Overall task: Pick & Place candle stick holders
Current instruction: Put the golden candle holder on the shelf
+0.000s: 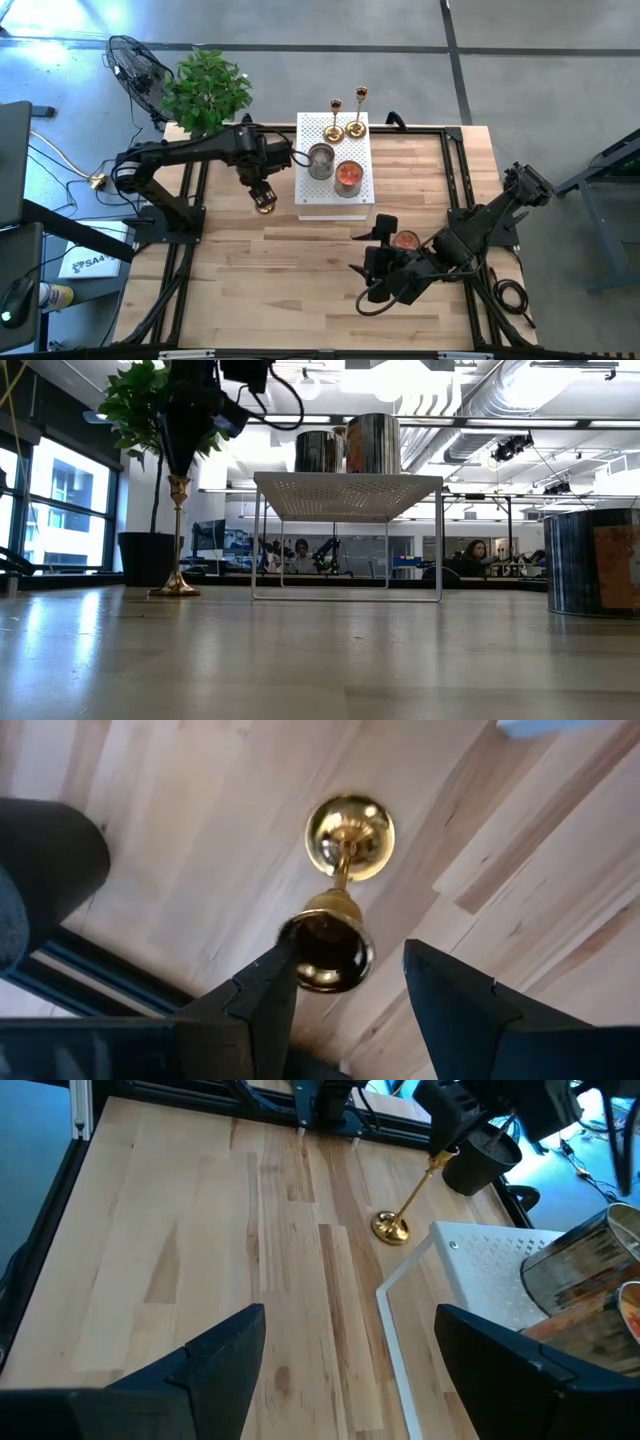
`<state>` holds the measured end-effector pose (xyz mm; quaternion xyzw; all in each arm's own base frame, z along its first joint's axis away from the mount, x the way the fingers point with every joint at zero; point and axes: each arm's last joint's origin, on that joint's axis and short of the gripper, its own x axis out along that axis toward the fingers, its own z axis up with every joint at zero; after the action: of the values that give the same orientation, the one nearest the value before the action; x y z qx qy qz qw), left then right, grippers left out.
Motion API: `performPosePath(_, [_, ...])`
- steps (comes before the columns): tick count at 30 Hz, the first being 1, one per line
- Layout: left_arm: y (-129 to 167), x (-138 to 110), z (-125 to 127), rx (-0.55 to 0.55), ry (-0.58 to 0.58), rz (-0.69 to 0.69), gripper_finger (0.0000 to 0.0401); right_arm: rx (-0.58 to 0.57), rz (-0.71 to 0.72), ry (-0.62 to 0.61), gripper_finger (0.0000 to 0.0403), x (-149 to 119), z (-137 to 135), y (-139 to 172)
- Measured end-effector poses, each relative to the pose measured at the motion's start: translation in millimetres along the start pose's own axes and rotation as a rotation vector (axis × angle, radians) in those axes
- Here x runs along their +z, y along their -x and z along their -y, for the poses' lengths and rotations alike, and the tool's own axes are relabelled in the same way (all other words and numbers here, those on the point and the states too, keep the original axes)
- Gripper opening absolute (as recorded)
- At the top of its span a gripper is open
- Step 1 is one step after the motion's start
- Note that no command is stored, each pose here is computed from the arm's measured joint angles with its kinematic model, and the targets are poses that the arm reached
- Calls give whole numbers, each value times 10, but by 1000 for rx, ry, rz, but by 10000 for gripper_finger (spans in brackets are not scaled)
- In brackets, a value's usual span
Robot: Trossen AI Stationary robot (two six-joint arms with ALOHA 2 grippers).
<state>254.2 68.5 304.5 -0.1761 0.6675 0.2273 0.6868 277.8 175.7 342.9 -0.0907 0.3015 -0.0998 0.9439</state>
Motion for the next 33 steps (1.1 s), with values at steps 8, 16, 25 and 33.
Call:
performPosePath(8, [-104, -26, -5, 27, -6, -31, 179, 1, 3, -3, 287, 4, -2, 0])
performPosePath(16, [-106, -29, -4, 20, -10, -36, 178, 2, 8, -6, 287, 10, -4, 0])
performPosePath(25, [-107, -28, -4, 20, -7, -36, 68, 2, 8, -4, 287, 10, -4, 0])
performPosePath(33, [-100, -48, -15, 37, -31, -49, 11, 2, 9, 2, 287, 10, -4, 0])
